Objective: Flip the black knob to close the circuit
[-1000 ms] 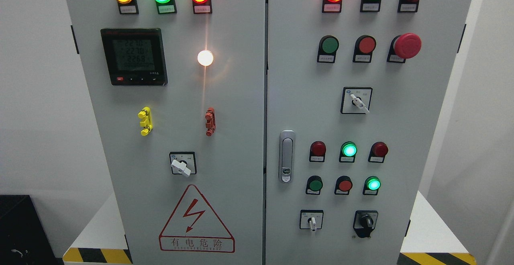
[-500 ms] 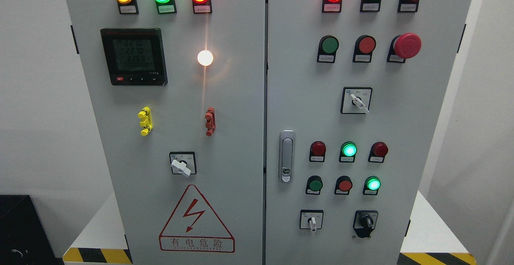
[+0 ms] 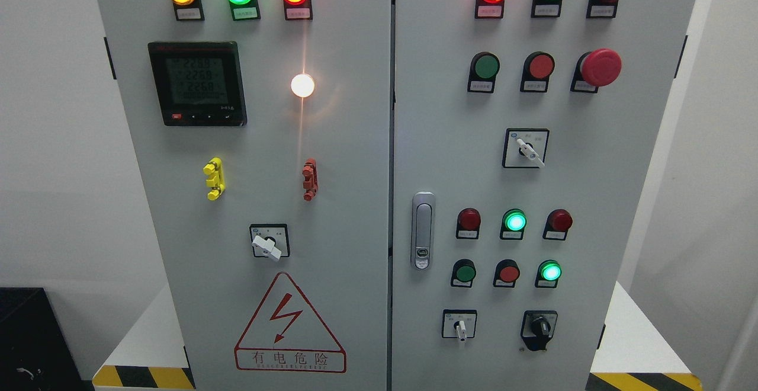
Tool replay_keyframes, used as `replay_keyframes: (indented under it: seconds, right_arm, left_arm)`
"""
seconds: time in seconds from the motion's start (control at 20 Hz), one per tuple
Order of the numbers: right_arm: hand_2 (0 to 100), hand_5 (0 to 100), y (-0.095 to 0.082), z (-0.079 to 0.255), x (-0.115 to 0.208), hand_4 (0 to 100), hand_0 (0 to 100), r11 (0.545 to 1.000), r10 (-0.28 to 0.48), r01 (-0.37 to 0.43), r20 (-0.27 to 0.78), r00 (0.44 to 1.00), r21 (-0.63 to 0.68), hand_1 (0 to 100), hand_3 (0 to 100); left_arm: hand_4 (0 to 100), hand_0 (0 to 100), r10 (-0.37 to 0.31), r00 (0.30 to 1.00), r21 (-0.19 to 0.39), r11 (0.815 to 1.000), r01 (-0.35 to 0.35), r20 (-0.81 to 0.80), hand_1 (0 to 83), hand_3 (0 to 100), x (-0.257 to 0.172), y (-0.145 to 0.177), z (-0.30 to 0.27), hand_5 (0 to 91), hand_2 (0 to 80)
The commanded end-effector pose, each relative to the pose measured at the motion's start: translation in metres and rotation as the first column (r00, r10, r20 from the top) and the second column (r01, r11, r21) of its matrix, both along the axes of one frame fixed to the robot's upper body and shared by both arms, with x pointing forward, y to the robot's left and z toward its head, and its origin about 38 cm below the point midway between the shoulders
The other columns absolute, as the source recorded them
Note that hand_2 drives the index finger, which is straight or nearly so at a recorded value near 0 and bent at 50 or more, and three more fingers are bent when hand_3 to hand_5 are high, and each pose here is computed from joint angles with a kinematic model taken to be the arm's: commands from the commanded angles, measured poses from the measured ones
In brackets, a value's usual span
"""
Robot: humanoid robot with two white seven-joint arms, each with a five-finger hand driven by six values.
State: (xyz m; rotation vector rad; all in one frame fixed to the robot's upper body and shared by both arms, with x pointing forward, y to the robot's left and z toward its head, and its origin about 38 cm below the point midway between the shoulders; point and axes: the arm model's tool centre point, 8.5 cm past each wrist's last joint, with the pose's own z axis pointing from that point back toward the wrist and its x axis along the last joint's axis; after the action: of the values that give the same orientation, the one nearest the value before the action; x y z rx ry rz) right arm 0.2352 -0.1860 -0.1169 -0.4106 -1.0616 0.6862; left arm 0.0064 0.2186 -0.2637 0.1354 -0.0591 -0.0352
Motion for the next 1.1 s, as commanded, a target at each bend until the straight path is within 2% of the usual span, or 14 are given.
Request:
replay_keyframes:
  seconds: [0.0, 0.25, 0.55, 0.65, 1.05]
  right_arm:
    - [51, 57, -0.019, 0.067, 0.04, 60, 0, 0.996, -0.001, 0.022, 0.226, 0.974, -0.092, 11, 71]
    - [57, 64, -0.022, 0.085, 0.048, 65, 0, 0.988, 0.02, 0.026, 0.289, 0.957, -0.154, 11, 75]
    - [69, 77, -0.025, 0.112, 0.062, 74, 0, 0.973, 0.039, 0.053, 0.387, 0.921, -0.226, 11, 87]
    - [72, 81, -0.024, 0.119, 0.065, 77, 0, 0.97, 0.045, 0.057, 0.407, 0.912, -0.236, 0, 90]
    - [77, 84, -0.031, 0.152, 0.081, 79, 0, 0.938, 0.087, 0.099, 0.498, 0.863, -0.334, 0, 94]
  left_arm:
    - [0, 12, 0.002, 1.0, -0.004, 1.0, -0.002, 0.007, 55.6, 0, -0.005, -0.001, 0.0, 0.0, 0.0]
    - [0, 12, 0.002, 1.0, -0.004, 1.0, -0.002, 0.008, 55.6, 0, -0.004, -0.001, 0.0, 0.0, 0.0]
    - [0, 12, 0.002, 1.0, -0.004, 1.0, -0.002, 0.008, 55.6, 0, -0.004, -0.001, 0.0, 0.0, 0.0]
    - [0, 12, 0.002, 1.0, -0.004, 1.0, -0.002, 0.007, 55.6, 0, -0.005, -0.001, 0.0, 0.0, 0.0]
    - [0, 12, 0.002, 1.0, -0.004, 1.0, -0.002, 0.007, 55.6, 0, -0.005, -0.001, 0.0, 0.0, 0.0]
